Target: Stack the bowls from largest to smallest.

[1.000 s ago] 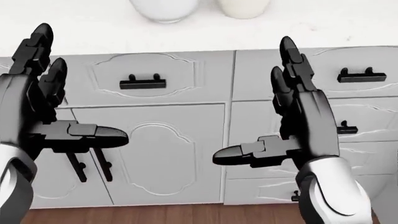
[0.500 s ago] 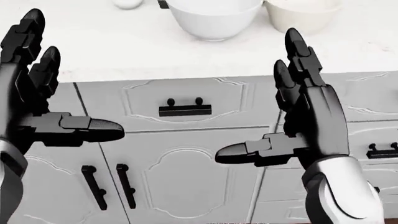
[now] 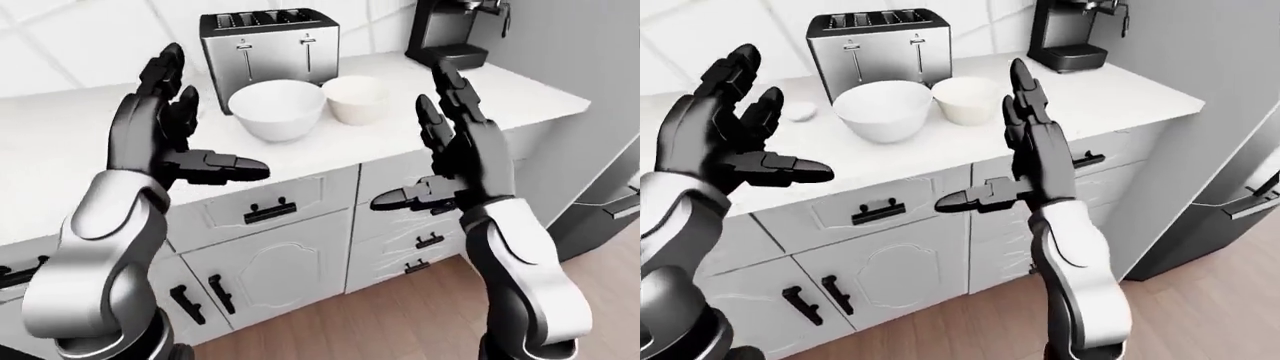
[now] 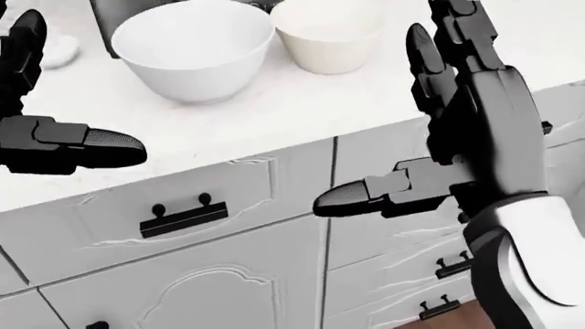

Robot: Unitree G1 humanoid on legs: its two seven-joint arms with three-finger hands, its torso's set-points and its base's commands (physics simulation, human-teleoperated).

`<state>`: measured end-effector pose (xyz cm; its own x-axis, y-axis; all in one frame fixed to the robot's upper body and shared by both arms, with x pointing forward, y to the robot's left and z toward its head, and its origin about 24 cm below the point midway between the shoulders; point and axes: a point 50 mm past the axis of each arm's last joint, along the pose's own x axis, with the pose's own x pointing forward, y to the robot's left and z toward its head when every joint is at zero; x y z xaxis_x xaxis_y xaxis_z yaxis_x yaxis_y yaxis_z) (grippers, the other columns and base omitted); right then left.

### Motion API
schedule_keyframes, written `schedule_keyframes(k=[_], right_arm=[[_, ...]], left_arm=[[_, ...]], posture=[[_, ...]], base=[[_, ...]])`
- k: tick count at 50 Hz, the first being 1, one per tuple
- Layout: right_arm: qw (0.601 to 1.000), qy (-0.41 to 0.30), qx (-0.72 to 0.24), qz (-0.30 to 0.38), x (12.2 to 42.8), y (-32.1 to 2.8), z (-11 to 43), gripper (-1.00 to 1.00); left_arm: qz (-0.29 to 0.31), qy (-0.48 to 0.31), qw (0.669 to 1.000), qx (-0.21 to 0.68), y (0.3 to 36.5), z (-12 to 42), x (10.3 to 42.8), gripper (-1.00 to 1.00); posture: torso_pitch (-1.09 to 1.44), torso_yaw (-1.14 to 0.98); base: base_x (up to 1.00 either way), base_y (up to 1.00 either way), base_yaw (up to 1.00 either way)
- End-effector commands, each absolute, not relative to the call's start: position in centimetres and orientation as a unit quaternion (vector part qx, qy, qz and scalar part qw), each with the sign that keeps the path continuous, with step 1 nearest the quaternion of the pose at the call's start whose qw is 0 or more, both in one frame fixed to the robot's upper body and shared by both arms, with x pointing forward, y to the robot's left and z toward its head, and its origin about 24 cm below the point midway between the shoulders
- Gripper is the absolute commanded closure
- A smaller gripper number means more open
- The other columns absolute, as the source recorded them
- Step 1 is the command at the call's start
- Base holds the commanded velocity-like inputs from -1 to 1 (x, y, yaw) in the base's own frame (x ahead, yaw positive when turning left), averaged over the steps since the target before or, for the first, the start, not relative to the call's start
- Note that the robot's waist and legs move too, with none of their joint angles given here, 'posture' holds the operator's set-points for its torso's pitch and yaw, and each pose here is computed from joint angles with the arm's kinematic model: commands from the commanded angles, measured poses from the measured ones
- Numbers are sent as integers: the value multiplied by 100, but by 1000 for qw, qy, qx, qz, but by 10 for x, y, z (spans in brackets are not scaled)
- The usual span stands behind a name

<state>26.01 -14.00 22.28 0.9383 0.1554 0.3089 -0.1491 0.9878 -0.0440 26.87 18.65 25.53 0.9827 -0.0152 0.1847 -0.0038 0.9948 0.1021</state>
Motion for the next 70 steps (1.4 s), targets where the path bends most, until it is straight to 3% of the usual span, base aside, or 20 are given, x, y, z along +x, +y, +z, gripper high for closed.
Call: schedule_keyframes(k=[1,8,70], right_arm=[[979,-187,-8,86,256,-138,233,-100],[977,-193,-2,87,257,-139,239,-100],[958,-258,3,124,231,-134,274,-100]], left_arm=[[-2,-130,990,56,187,270,263,-100],[2,-133,989,61,190,276,261,-100],[16,-143,986,81,202,290,252,-100]], posture=[[0,0],[0,0],[0,0]], base=[[19,48,0],[10,0,98],[14,3,0]])
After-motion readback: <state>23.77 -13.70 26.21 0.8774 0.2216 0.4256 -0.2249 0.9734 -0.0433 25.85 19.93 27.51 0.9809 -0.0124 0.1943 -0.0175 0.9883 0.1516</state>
